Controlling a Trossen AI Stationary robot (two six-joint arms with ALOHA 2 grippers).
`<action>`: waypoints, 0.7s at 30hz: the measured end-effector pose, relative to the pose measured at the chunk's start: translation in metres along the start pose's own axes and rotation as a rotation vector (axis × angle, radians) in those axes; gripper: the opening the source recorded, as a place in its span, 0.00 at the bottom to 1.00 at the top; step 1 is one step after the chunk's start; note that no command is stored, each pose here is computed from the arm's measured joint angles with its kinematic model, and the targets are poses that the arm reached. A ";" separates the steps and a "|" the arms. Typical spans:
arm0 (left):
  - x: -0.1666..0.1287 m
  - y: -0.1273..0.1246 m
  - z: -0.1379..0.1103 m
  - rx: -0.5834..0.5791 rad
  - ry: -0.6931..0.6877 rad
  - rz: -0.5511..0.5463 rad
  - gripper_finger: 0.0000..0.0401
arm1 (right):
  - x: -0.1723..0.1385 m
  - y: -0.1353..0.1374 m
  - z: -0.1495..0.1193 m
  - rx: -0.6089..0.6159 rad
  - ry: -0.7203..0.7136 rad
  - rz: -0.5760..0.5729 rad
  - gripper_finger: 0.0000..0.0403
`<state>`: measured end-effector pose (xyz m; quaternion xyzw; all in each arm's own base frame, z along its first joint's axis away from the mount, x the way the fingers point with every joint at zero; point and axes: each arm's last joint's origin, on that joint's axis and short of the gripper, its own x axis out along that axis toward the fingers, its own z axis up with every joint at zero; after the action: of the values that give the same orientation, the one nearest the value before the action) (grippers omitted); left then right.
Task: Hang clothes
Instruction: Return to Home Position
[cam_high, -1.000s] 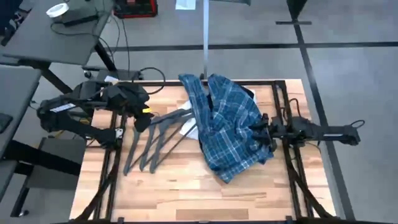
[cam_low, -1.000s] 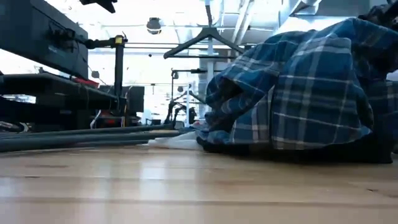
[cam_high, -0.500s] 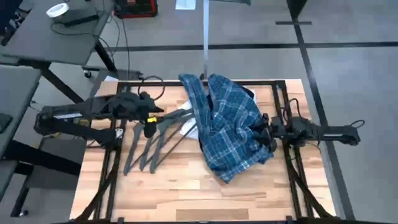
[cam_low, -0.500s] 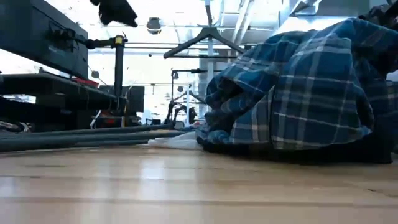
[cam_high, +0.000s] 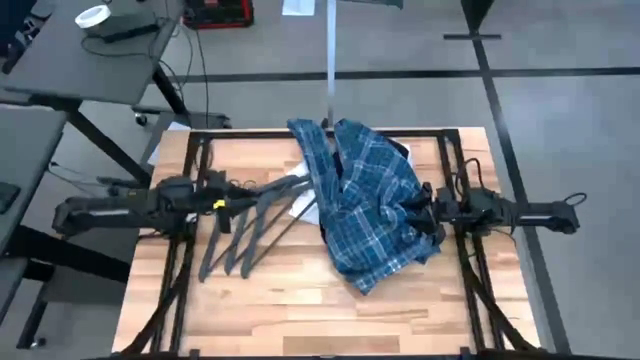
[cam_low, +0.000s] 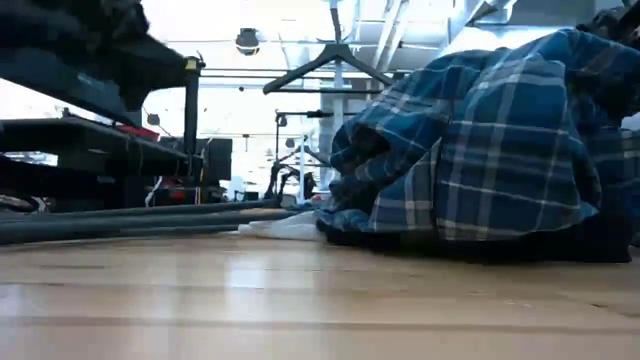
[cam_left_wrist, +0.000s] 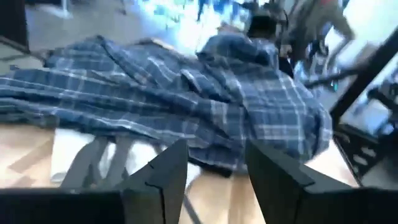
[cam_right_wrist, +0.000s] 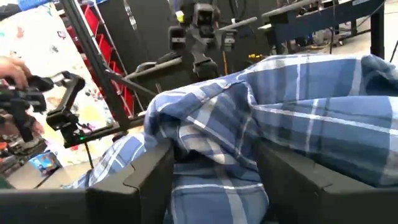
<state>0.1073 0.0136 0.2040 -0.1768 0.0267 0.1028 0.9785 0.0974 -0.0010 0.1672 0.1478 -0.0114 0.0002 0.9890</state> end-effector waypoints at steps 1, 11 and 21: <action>-0.002 0.002 -0.005 -0.005 -0.012 -0.005 0.36 | 0.000 0.000 0.000 0.000 -0.001 0.000 0.52; -0.008 0.013 -0.032 0.192 -0.125 -0.036 0.36 | 0.000 0.000 0.000 0.000 -0.001 0.002 0.52; -0.008 0.013 -0.033 0.226 -0.117 -0.033 0.36 | 0.000 0.000 0.000 0.000 -0.002 0.003 0.52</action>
<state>0.0964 0.0123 0.1694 -0.0596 -0.0219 0.0931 0.9936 0.0974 -0.0010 0.1674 0.1476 -0.0125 0.0014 0.9890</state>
